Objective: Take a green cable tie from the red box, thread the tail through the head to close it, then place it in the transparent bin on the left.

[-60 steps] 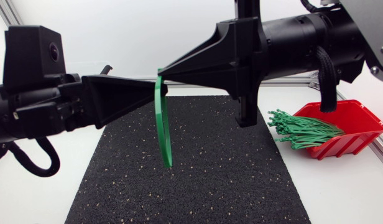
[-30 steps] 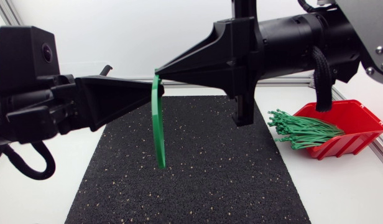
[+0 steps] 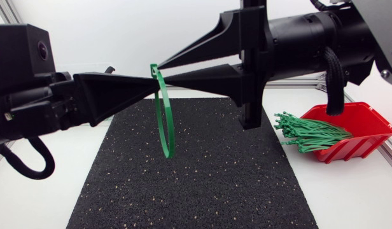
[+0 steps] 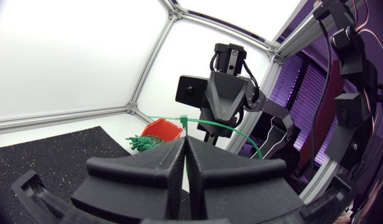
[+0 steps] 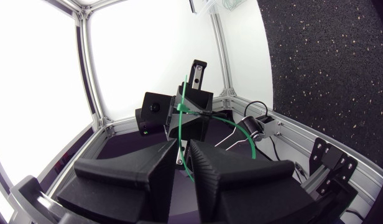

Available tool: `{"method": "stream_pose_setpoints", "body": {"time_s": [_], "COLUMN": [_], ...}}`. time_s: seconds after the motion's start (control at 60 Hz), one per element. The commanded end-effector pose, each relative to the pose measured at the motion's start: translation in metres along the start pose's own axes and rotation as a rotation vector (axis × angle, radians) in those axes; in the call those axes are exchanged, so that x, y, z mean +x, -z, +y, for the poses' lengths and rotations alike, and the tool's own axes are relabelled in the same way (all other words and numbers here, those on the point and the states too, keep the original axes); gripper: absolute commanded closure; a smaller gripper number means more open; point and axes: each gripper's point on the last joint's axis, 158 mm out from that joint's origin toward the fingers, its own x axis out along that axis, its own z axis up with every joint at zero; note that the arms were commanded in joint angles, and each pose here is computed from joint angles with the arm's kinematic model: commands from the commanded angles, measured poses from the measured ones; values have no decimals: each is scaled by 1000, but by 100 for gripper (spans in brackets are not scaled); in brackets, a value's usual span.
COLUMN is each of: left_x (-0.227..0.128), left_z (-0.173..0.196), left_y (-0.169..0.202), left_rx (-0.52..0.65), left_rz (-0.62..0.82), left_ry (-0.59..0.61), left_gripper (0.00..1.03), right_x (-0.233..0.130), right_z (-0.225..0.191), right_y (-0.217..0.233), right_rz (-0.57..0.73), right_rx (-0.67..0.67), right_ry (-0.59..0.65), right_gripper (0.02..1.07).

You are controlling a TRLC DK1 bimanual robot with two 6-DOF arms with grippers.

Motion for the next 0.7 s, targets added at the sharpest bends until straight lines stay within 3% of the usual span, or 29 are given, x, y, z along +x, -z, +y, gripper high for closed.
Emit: {"method": "stream_pose_setpoints", "body": {"time_s": [0.0,0.317,0.683], "left_x": [1,4,4], "left_z": [2,-9,-10], "left_y": [-1,6,9], "left_rx": [14,-23,-27], "left_rz": [-4,31,39], "left_ry": [-1,57,65], "left_gripper": [100,100,100], "right_x": [-4,-1,11], "right_z": [-7,-31,-14], "right_y": [-7,-48,-43], "right_rz": [-26,-70,-37], "right_rx": [47,108,69], "right_ry": [6,24,12], "right_gripper": [78,78,78]}}
